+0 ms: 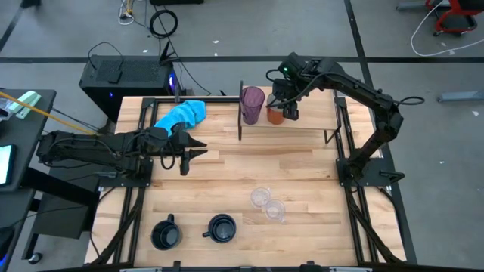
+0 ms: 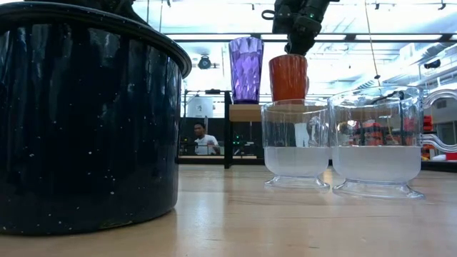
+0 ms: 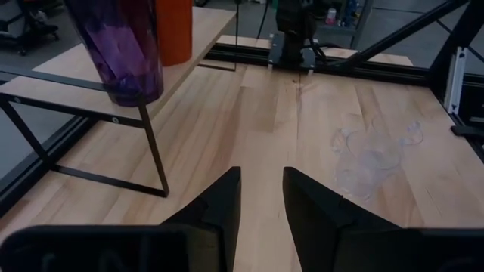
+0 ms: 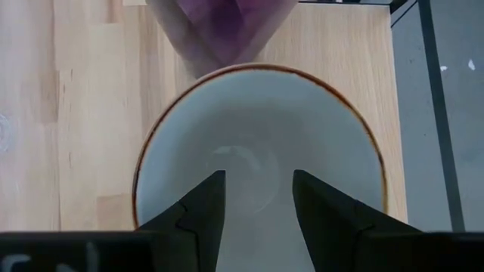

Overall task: Stack small to large cups/mugs on shelf
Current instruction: Put the brown mug on the shelf

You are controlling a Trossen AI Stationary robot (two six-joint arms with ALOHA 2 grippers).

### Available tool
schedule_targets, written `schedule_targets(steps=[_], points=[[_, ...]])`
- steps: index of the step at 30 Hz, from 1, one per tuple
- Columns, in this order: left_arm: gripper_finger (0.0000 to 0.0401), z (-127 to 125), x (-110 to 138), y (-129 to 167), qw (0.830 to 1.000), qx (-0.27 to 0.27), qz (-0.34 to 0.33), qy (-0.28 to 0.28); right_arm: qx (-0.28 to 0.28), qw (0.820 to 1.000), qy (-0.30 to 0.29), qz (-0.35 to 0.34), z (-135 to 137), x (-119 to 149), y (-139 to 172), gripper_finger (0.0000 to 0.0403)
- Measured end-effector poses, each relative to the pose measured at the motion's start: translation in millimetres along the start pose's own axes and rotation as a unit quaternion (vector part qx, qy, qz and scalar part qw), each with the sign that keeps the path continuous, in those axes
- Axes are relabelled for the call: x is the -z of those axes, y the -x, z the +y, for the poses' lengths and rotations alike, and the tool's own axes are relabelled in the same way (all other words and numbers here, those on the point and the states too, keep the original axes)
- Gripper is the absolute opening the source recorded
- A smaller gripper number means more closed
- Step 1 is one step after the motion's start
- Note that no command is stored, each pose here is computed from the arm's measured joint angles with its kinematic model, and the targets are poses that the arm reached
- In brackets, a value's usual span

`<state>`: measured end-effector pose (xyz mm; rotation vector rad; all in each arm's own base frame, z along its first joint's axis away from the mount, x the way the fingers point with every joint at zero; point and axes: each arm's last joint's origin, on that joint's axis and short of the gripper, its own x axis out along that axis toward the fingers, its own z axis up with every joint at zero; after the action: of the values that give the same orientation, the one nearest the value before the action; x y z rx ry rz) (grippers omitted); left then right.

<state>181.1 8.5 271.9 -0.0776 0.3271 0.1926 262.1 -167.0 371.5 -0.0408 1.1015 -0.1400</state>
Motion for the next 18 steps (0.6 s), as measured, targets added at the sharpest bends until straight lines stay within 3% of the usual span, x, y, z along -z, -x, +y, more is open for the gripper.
schedule_targets(steps=[18], points=[[0.0107,0.0,0.0,0.0,1.0,0.0,0.0,0.0,-0.019,0.998,0.035,-0.044,3.1,-8.1,-0.2,0.0161]])
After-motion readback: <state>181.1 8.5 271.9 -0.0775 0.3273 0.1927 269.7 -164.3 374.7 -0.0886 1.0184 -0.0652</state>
